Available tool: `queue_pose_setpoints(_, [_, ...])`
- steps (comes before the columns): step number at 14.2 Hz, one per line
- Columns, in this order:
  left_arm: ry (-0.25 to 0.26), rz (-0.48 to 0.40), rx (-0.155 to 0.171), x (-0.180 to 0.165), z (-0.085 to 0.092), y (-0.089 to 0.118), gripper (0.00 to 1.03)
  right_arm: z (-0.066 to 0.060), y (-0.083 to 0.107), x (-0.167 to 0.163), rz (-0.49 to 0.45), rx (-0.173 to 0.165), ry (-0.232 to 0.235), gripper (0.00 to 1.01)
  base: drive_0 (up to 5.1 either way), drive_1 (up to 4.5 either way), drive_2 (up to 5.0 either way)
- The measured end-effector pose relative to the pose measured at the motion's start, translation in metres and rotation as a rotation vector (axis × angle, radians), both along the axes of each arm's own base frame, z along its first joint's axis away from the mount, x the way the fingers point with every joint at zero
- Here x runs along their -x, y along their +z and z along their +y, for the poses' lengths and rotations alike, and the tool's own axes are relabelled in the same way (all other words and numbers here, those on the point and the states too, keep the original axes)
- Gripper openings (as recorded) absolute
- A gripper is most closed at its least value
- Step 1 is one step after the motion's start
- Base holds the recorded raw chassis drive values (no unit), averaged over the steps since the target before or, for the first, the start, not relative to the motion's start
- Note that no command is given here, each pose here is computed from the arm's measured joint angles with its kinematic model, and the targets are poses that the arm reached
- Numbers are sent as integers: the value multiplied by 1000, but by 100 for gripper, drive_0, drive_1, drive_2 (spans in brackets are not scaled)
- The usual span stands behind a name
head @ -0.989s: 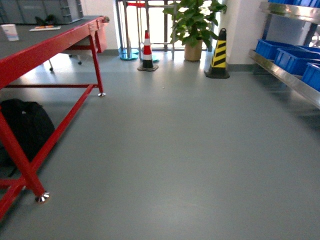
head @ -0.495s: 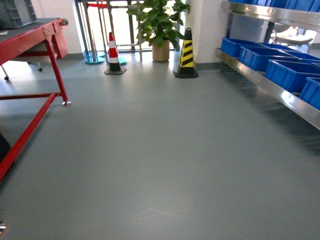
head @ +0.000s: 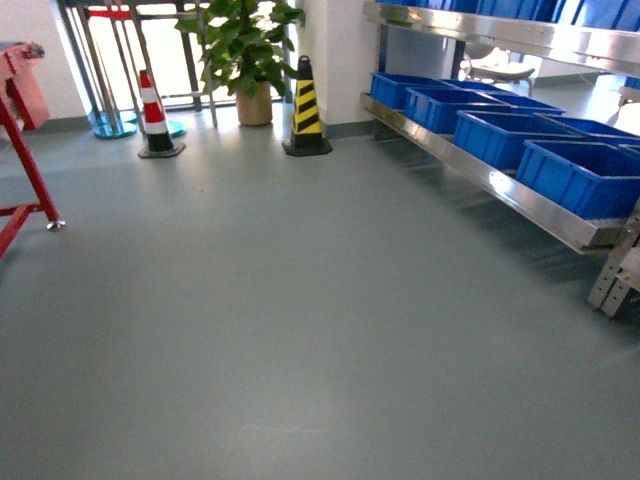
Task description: Sort blue parts and orange caps into right shelf containers
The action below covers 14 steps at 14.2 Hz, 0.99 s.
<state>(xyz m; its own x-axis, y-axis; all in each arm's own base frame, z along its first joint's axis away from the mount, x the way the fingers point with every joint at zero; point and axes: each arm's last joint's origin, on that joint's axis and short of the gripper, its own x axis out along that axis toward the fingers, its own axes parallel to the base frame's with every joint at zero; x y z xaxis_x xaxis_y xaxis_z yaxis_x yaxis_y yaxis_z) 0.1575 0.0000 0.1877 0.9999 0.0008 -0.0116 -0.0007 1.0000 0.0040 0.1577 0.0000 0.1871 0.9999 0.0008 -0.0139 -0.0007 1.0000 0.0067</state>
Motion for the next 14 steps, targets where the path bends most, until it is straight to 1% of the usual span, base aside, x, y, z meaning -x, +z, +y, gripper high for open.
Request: queue_pose_setpoints(14, [0, 0, 0, 0, 0, 0, 45, 0, 0, 0, 0, 0, 0, 43, -159, -159, -159])
